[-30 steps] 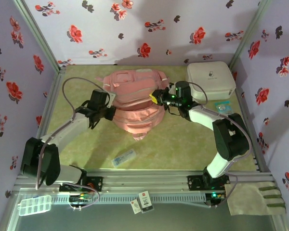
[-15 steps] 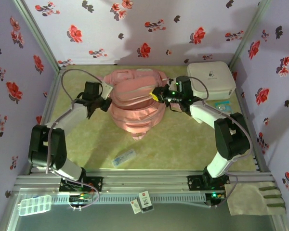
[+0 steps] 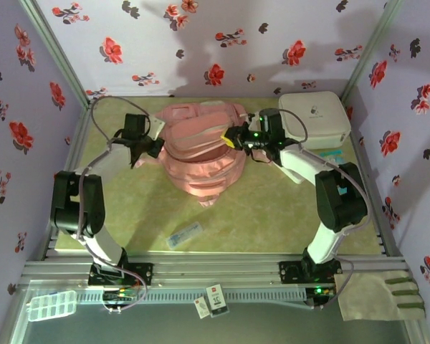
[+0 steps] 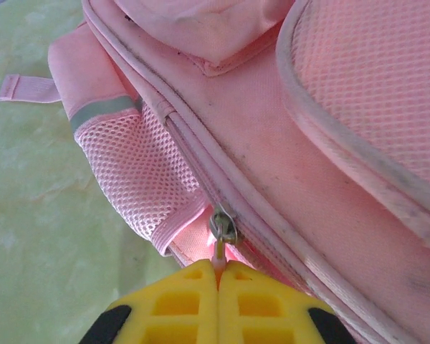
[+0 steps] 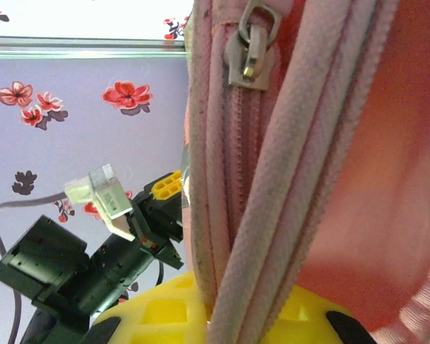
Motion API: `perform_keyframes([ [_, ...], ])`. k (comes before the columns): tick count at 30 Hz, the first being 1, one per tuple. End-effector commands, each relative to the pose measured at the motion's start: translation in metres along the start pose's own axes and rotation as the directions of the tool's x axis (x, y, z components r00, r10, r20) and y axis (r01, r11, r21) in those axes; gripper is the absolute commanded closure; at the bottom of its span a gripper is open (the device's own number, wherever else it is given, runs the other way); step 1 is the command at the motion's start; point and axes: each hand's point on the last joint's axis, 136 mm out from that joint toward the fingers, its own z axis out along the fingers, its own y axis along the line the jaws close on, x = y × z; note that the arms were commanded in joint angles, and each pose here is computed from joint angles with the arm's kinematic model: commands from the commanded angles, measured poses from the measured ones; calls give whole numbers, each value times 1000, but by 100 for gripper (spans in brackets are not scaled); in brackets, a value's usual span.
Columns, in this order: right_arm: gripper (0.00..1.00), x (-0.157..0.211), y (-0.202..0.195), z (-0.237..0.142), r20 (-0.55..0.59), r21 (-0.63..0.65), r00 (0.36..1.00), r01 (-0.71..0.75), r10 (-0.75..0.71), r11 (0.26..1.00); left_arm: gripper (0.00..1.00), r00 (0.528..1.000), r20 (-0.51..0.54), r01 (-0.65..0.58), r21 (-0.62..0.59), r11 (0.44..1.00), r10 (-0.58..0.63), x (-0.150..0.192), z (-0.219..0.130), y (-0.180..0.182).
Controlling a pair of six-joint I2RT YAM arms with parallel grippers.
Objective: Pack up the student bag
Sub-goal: Unzip the student bag at the top-center of the table, then adjust the glasses case at the middle-right of the table.
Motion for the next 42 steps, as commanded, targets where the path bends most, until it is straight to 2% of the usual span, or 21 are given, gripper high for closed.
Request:
perform_keyframes([
  [1, 97, -9, 27, 16, 15, -62, 994, 105, -104, 993, 85, 987, 118, 122, -142, 982, -106, -15, -36, 35],
  [3, 92, -7, 30, 27, -1, -66, 994, 109, -110, 992, 63, 980, 133, 172, -181, 968, -149, -6, -43, 39],
  [6, 78, -8, 31, 35, -9, -58, 994, 105, -105, 993, 39, 957, 185, 263, -233, 936, -223, 3, -60, 46],
  [10, 47, -10, 24, 24, 9, 8, 990, 138, -138, 990, 18, 926, 230, 346, -197, 917, -300, -2, -83, 36],
  [14, 30, -13, -4, -11, 70, 197, 975, 194, -211, 961, 6, 913, 251, 362, -138, 922, -321, -15, -101, 18],
  [17, 18, -21, -27, -57, 161, 353, 943, 220, -291, 910, 2, 902, 260, 383, -109, 917, -345, -24, -111, 10],
  [19, 13, -32, -49, -95, 231, 492, 902, 215, -365, 844, 0, 896, 253, 400, -99, 911, -366, -25, -115, 7],
  [22, 9, -46, -80, -143, 282, 652, 860, 154, -426, 742, 0, 885, 245, 428, -92, 899, -396, -24, -120, 5],
  [26, 7, -68, -119, -181, 285, 781, 842, 72, -458, 620, 0, 863, 242, 475, -93, 875, -443, -21, -130, 6],
  [28, 6, -81, -139, -194, 292, 819, 846, 20, -447, 573, 0, 856, 225, 495, -95, 864, -465, -21, -137, 6],
  [33, 3, -108, -176, -212, 333, 845, 849, -76, -410, 530, 0, 864, 196, 489, -105, 866, -464, -18, -149, 5],
  [42, 4, -134, -214, -202, 343, 833, 875, -115, -342, 541, 0, 894, 164, 437, -103, 894, -418, -9, -153, -1],
])
